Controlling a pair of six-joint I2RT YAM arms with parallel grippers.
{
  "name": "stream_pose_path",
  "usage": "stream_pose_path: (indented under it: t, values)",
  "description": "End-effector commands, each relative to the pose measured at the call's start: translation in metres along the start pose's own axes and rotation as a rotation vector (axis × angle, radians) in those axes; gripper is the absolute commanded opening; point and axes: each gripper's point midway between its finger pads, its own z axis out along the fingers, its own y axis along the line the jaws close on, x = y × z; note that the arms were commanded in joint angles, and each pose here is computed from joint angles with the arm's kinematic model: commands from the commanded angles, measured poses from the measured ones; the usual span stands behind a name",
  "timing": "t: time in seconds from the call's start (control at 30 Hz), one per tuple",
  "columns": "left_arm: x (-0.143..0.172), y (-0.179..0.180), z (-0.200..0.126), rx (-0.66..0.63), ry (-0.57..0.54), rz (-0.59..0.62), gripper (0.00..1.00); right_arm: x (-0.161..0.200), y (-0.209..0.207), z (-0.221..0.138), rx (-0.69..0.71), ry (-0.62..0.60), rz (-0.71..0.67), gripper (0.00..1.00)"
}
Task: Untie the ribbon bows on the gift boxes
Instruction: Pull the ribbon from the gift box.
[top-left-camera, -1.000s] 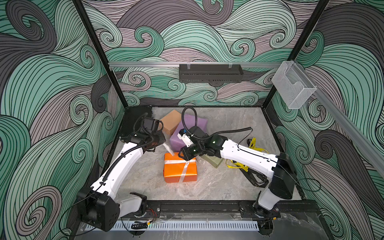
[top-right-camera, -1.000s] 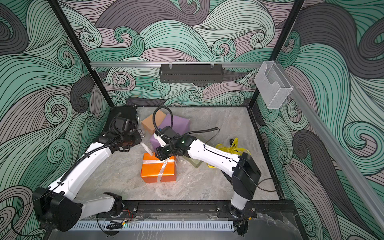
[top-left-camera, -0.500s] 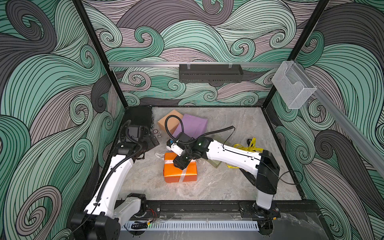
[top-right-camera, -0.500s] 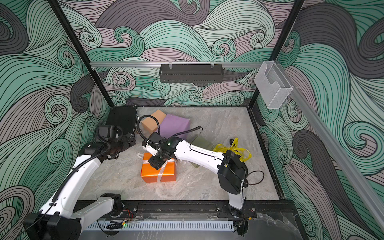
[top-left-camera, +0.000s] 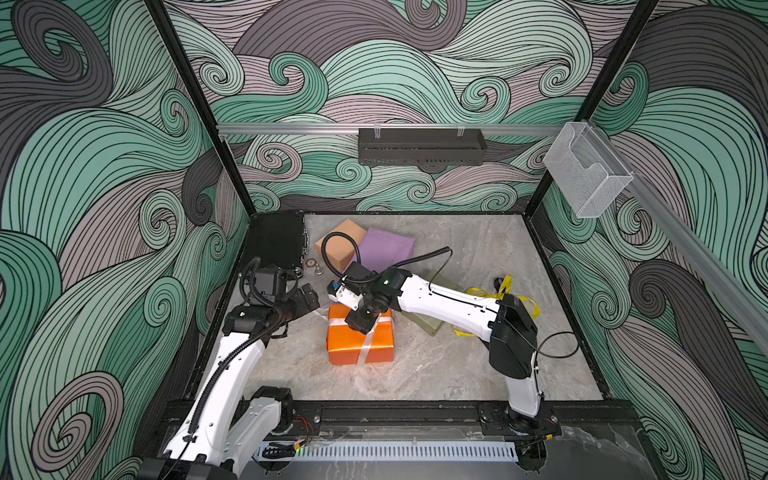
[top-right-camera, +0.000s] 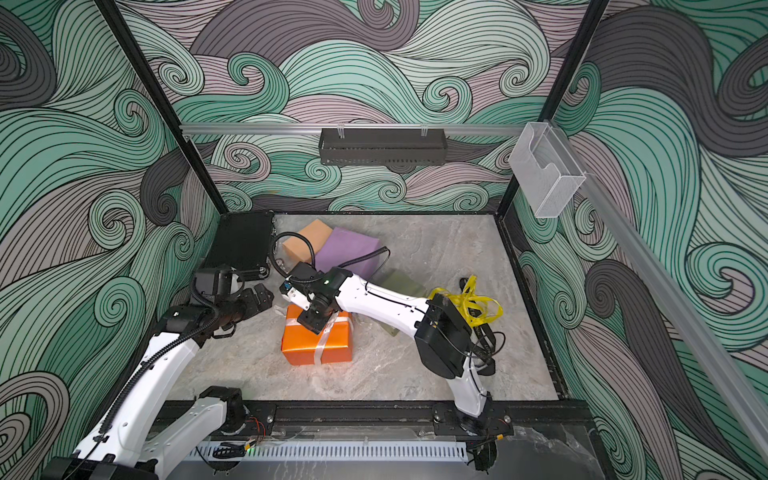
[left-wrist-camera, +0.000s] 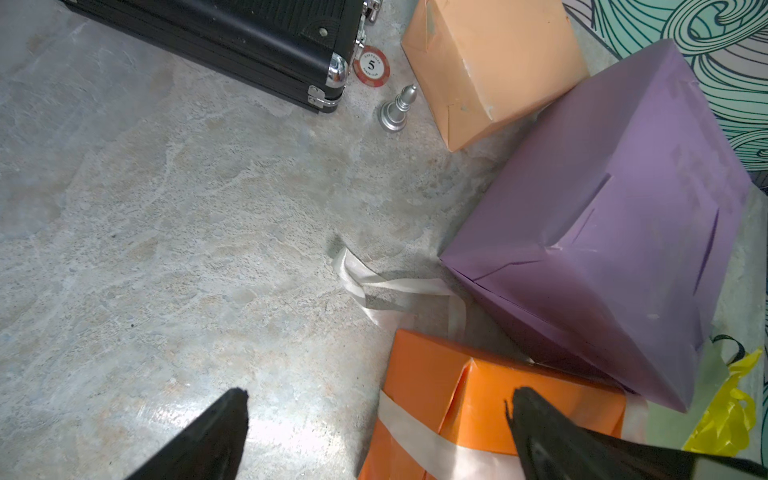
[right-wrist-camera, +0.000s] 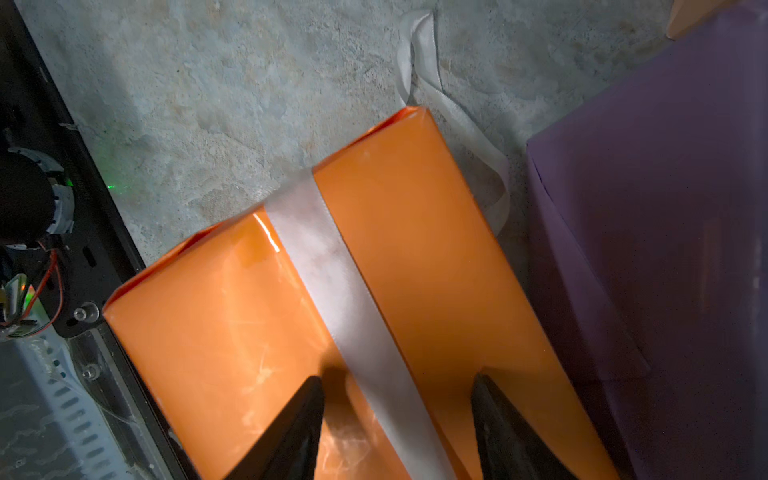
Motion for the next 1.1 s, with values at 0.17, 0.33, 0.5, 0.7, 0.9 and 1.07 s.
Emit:
stream_pose_path:
  t: [0.17, 0.33, 0.5, 0.7, 0.9, 1.07]
  values:
    - [-0.002, -0.008, -0.003, 0.035, -0.005, 0.018, 0.98, 0.016, -0.002, 0.012, -0.02, 0.098, 0.007, 0.53]
    - [-0.003, -0.009, -0.004, 0.04, -0.011, 0.018, 0.99, 0.029, 0.009, 0.013, -0.013, 0.127, -0.023, 0.43]
    - [-0.003, -0.009, -0.004, 0.043, -0.01, 0.018, 0.99, 0.033, 0.01, 0.013, 0.015, 0.136, -0.025, 0.29]
    - [-0.003, -0.01, -0.005, 0.047, -0.011, 0.018, 0.99, 0.032, 0.013, 0.009, 0.016, 0.123, -0.021, 0.17]
    - [-0.003, -0.01, -0.005, 0.049, -0.011, 0.019, 0.98, 0.03, 0.017, 0.004, -0.007, 0.108, -0.02, 0.09]
    - [-0.003, -0.011, -0.006, 0.052, -0.013, 0.02, 0.99, 0.023, 0.017, -0.002, -0.007, 0.077, -0.016, 0.0]
